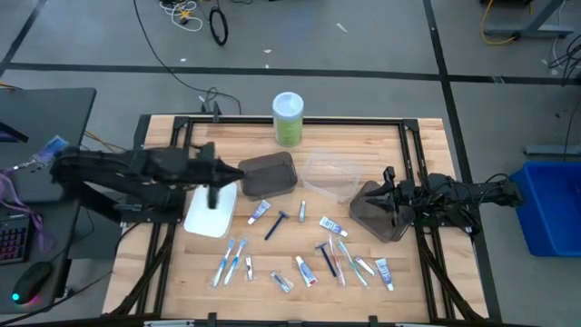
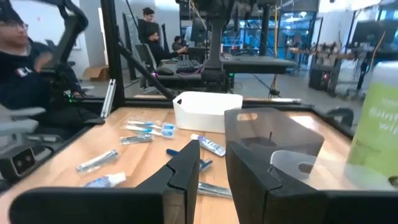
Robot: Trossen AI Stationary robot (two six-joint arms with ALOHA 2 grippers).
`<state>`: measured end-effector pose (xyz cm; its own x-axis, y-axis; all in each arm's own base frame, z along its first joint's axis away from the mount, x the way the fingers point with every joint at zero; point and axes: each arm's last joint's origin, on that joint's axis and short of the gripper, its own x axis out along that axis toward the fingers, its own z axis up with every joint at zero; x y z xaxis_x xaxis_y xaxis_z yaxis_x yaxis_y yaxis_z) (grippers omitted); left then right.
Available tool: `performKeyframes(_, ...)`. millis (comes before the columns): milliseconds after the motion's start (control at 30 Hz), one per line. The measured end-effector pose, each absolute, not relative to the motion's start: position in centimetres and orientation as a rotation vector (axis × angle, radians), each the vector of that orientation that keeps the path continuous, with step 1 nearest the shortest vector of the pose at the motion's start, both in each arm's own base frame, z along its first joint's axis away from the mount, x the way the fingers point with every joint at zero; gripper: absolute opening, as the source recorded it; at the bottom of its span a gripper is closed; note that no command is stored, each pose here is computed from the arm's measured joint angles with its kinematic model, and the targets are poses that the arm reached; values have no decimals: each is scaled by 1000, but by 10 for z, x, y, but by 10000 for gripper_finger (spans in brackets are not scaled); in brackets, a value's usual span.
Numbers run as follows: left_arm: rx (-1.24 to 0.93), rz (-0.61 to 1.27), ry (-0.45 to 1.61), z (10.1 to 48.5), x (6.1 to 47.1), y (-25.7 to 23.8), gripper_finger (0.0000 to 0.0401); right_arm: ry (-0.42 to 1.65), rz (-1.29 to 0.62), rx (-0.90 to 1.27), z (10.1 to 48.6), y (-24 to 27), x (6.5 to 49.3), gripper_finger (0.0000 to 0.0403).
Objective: Pick & Place Travel size toiletries
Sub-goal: Put the blue toothbrush into the white bin
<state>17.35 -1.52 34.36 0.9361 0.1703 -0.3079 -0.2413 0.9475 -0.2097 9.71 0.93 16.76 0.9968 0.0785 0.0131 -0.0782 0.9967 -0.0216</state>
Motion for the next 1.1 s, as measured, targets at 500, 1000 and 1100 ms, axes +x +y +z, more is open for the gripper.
performKeyframes(500,-672,318,764,302,212,-94,43,-34,74,-296,169,9,97,86)
performKeyframes(1000,-913,593,1194,232,202,-171,12,-26,76,-295,168,9,97,86)
performKeyframes(1100,-901,587,1216,223,204,-178,27,-19,77,-286,167,9,97,86)
